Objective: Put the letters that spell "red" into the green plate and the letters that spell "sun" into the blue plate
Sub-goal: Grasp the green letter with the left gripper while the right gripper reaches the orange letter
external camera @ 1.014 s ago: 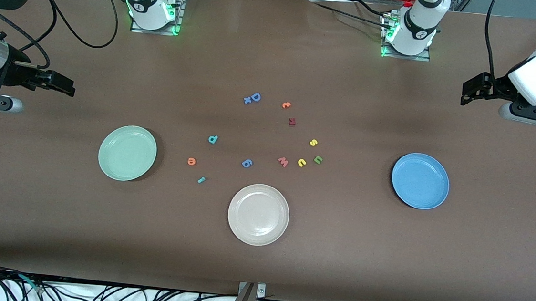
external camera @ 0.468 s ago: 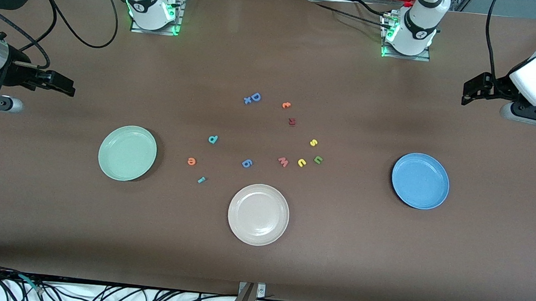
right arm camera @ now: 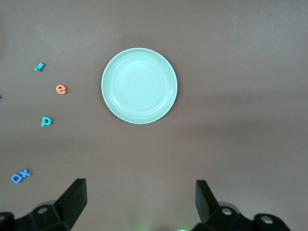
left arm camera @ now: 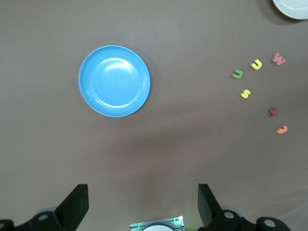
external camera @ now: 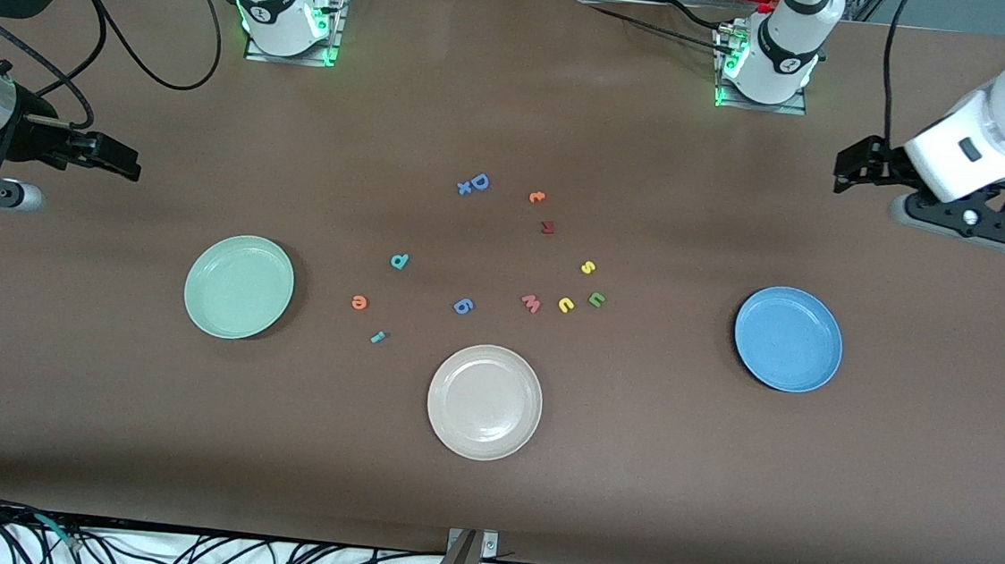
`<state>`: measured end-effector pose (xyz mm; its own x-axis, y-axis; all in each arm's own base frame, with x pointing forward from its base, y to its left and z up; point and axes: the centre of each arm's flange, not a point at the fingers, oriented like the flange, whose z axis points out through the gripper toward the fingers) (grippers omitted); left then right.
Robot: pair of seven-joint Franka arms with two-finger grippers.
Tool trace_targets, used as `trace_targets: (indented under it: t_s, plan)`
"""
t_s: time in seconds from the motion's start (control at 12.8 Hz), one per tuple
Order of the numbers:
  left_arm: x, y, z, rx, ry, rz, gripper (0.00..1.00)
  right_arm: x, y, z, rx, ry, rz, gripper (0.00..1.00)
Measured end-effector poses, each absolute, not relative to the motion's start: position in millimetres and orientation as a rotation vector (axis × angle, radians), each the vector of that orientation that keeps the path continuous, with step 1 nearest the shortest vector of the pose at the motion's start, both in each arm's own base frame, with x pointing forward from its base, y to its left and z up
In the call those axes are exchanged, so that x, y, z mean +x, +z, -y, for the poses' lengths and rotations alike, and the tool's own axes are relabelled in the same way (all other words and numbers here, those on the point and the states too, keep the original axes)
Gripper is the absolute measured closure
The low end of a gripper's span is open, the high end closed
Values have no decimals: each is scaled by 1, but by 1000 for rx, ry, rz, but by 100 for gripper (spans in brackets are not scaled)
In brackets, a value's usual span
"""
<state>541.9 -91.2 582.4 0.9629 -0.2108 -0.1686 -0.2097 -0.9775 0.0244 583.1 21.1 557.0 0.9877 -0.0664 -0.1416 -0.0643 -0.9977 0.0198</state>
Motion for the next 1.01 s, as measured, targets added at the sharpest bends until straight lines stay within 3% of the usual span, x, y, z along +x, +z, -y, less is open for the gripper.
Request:
trace_targets:
  t_s: [0.39, 1.01]
  plan:
    - [567, 510, 187, 3049, -246, 545, 0, 583, 557, -21, 3118, -223, 103, 0]
    - [594, 391, 285, 2975, -146, 545, 0, 586, 549, -24, 3117, -244, 98, 0]
